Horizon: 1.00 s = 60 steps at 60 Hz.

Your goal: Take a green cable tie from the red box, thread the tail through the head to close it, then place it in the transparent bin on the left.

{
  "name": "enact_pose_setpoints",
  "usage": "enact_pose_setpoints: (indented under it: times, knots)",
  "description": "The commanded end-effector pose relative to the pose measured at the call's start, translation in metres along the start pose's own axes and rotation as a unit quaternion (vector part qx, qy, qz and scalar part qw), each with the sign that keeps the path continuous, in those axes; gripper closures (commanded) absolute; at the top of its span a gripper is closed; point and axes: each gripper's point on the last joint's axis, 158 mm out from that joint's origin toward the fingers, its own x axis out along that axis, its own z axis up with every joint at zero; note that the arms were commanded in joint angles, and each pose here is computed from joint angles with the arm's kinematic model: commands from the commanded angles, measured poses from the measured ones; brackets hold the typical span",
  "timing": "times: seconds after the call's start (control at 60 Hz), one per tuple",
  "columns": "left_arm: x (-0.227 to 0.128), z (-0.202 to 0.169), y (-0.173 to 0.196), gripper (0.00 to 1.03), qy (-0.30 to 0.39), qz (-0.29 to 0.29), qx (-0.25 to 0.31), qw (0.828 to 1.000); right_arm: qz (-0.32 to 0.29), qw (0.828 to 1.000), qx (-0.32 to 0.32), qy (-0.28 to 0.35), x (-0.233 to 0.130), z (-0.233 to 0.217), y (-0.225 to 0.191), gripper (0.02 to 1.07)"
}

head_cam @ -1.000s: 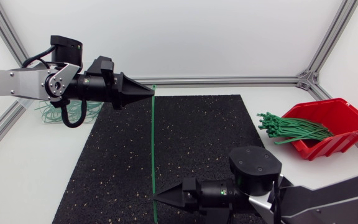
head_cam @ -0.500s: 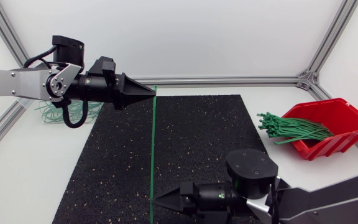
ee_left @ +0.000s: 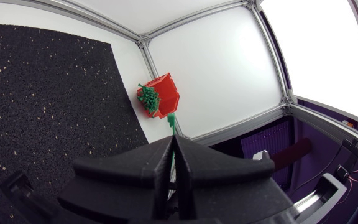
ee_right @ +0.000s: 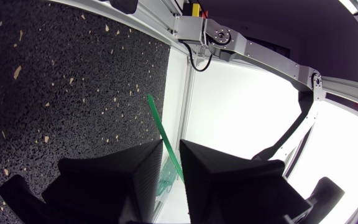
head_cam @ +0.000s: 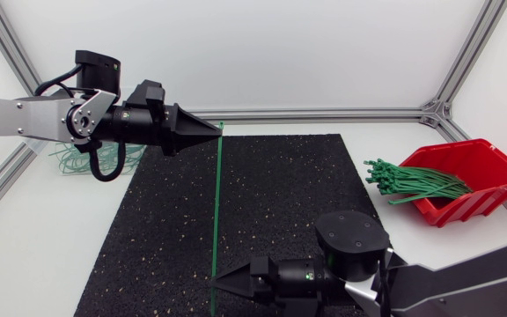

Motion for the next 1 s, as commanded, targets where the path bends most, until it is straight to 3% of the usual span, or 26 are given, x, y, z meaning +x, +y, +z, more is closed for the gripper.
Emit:
enact_pose_setpoints:
  times: [0.0, 0.983]
  knots:
    - [0.000, -0.009, -0.005, 0.99, 0.007, -0.005, 0.003, 1.000, -0.006, 1.000, -0.016, 0.000, 0.006, 0.000, -0.005, 0.79]
    - [-0.004, -0.004, -0.004, 0.99, 0.000, -0.002, 0.007, 1.000, -0.004, 1.000, -0.014, 0.016, -0.007, -0.005, -0.002, 0.80]
